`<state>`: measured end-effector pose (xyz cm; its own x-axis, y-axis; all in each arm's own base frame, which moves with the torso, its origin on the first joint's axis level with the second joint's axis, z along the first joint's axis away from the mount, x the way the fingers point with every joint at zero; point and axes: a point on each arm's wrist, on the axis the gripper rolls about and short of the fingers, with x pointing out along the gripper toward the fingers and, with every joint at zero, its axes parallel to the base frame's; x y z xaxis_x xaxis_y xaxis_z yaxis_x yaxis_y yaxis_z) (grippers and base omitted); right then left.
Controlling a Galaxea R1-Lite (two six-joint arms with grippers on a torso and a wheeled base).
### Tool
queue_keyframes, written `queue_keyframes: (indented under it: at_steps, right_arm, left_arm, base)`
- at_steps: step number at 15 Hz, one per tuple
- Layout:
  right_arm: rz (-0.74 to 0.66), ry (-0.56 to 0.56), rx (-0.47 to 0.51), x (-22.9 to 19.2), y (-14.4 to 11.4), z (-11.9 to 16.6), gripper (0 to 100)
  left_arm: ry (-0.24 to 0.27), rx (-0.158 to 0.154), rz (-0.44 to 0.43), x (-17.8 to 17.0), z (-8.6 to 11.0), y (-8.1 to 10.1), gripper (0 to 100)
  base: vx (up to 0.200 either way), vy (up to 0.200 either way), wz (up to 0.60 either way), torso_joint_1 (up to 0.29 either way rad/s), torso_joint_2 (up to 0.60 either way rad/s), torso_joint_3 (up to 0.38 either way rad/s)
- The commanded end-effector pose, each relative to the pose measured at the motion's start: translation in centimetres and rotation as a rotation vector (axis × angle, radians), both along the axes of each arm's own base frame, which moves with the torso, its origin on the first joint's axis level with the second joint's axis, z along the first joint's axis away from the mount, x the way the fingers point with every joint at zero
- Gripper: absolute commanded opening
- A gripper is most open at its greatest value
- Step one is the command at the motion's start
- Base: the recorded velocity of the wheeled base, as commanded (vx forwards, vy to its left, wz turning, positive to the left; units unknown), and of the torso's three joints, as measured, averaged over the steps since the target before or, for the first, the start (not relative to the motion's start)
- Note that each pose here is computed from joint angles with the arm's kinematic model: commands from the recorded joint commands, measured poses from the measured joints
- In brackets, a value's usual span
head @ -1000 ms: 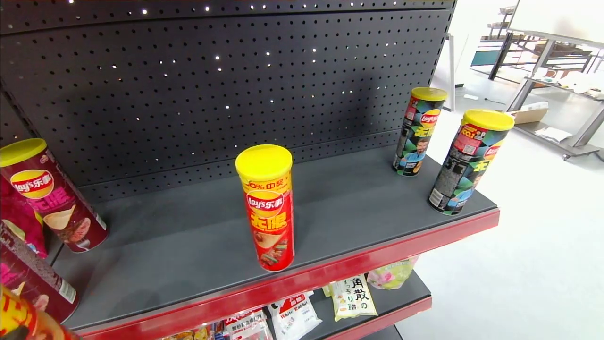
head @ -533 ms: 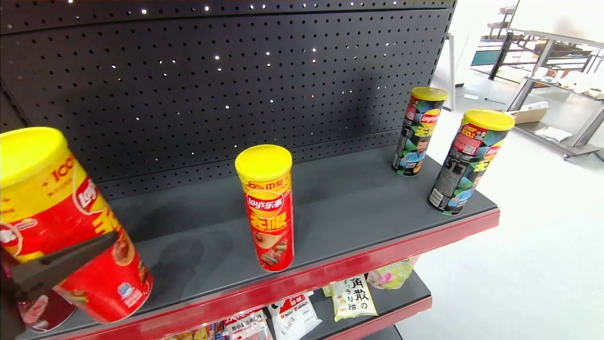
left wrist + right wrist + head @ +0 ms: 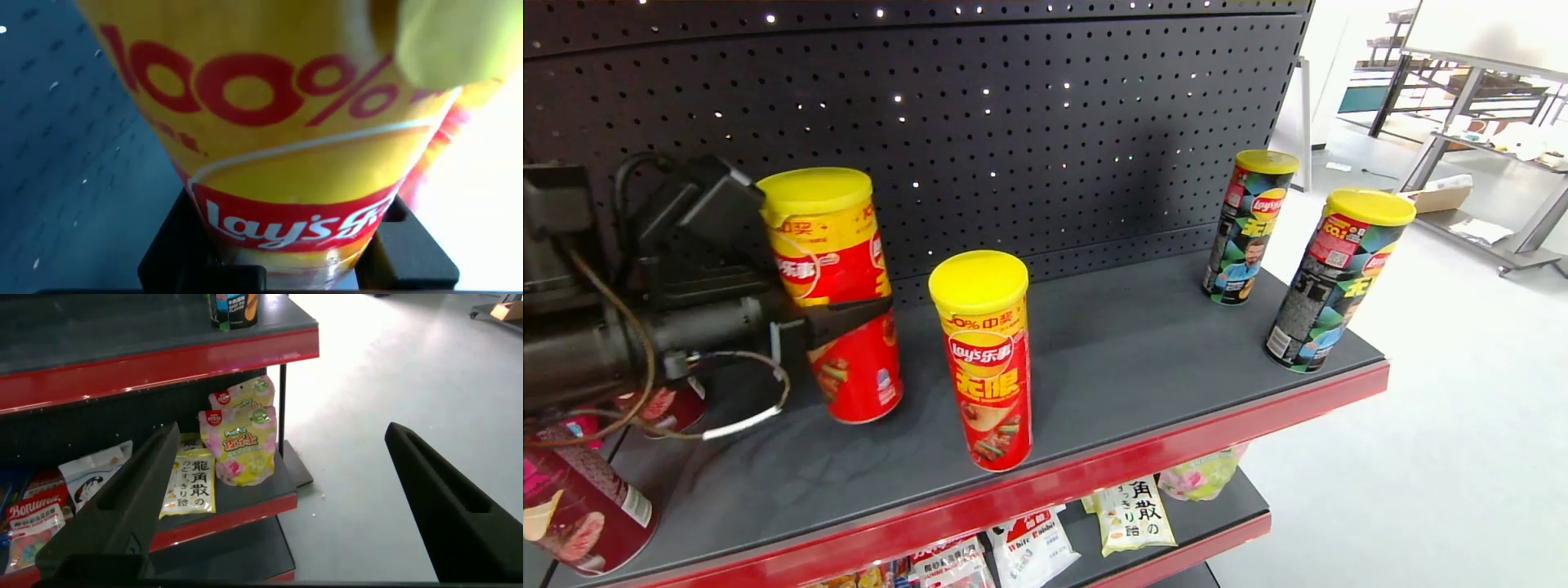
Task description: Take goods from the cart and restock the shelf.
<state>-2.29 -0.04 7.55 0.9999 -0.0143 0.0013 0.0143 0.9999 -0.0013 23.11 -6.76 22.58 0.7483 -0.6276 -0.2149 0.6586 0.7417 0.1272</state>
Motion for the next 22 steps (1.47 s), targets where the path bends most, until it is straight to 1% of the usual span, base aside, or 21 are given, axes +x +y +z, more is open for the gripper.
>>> queue_keyframes:
  at_steps: [1,3,5,7,8,10,13,14,15,19,21,22]
  right_arm:
    - [0.000,0.000,0.000,0.0,0.0,0.0,100]
    - [0.000,0.000,0.000,0.0,0.0,0.0,100]
    - [0.000,0.001,0.000,0.0,0.0,0.0,100]
    - [0.000,0.000,0.000,0.0,0.0,0.0,100]
    - [0.000,0.000,0.000,0.0,0.0,0.0,100]
    - [0.000,0.000,0.000,0.0,0.0,0.0,100]
    - [0.000,0.001,0.000,0.0,0.0,0.0,100]
    - [0.000,0.000,0.000,0.0,0.0,0.0,100]
    - [0.000,0.000,0.000,0.0,0.0,0.0,100]
    - [0.000,0.001,0.000,0.0,0.0,0.0,100]
    - [0.000,0.001,0.000,0.0,0.0,0.0,100]
    - [0.000,0.001,0.000,0.0,0.0,0.0,100]
  left_arm:
    - [0.036,0.008,-0.025,6.2,-2.2,-2.4,0]
    - [0.038,0.002,-0.028,7.7,-2.3,-3.0,0]
    - [0.058,-0.026,-0.024,9.0,-2.6,-3.5,0]
    - [0.051,-0.055,-0.015,10.1,-2.7,-3.7,0]
    - [0.038,-0.072,0.011,10.8,-3.2,-4.0,0]
    - [0.044,-0.075,0.012,11.2,-4.0,-4.6,0]
    - [0.041,-0.104,-0.009,11.6,-4.5,-5.7,0]
    - [0.033,-0.153,-0.027,11.8,-4.8,-6.8,0]
    - [0.028,-0.168,-0.029,11.9,-5.0,-7.2,0]
    - [0.030,-0.164,-0.013,12.0,-5.3,-7.2,0]
    - [0.020,-0.157,-0.014,12.0,-5.2,-7.2,0]
    - [0.004,-0.137,-0.020,12.0,-5.2,-7.2,0]
  base:
    - [0.000,0.000,0.00,0.000,0.00,0.000]
    - [0.000,0.000,0.00,0.000,0.00,0.000]
    - [0.000,0.000,0.00,0.000,0.00,0.000]
    - [0.000,0.000,0.00,0.000,0.00,0.000]
    - [0.000,0.000,0.00,0.000,0.00,0.000]
    - [0.000,0.000,0.00,0.000,0.00,0.000]
    - [0.000,0.000,0.00,0.000,0.00,0.000]
    - [0.000,0.000,0.00,0.000,0.00,0.000]
    - [0.000,0.000,0.00,0.000,0.00,0.000]
    - [0.000,0.000,0.00,0.000,0.00,0.000]
    - [0.000,0.000,0.00,0.000,0.00,0.000]
    - [0.000,0.000,0.00,0.000,0.00,0.000]
